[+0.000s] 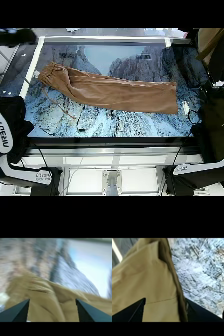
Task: Fold the clothes and pants, and hang the long-sleeved shirts on hangers.
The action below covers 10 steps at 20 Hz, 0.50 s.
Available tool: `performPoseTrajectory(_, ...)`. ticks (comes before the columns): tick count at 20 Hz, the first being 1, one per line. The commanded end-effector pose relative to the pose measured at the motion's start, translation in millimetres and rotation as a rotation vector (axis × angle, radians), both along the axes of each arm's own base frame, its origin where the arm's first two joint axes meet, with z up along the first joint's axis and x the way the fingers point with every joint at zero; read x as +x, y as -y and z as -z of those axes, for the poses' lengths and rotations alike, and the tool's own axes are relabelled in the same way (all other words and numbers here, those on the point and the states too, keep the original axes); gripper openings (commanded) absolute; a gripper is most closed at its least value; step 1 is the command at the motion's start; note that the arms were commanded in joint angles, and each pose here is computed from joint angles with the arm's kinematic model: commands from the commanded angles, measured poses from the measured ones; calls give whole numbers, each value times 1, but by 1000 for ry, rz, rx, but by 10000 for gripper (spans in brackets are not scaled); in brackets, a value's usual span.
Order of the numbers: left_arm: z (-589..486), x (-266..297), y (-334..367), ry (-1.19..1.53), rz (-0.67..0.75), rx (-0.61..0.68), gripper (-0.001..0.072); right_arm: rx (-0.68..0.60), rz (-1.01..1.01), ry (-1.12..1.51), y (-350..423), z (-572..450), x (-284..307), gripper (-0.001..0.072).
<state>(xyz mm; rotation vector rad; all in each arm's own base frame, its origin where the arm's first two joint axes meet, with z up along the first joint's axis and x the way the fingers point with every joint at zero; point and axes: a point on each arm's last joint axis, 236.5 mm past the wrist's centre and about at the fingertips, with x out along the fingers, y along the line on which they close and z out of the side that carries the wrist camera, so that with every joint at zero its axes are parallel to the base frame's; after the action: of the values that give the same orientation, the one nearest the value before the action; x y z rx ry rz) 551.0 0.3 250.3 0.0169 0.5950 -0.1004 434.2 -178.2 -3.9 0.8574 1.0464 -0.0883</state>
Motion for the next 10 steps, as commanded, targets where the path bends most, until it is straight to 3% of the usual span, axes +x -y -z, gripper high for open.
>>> performPoseTrajectory(1,26,-8,92,-33,293,171,647,60,-60,-22,-6,41,3,577)
performPoseTrajectory(5,65,-15,179,-67,518,257,647,110,-101,-78,-18,87,3,577)
performPoseTrajectory(10,119,-18,229,-145,624,277,640,66,-156,-68,-36,102,18,574)
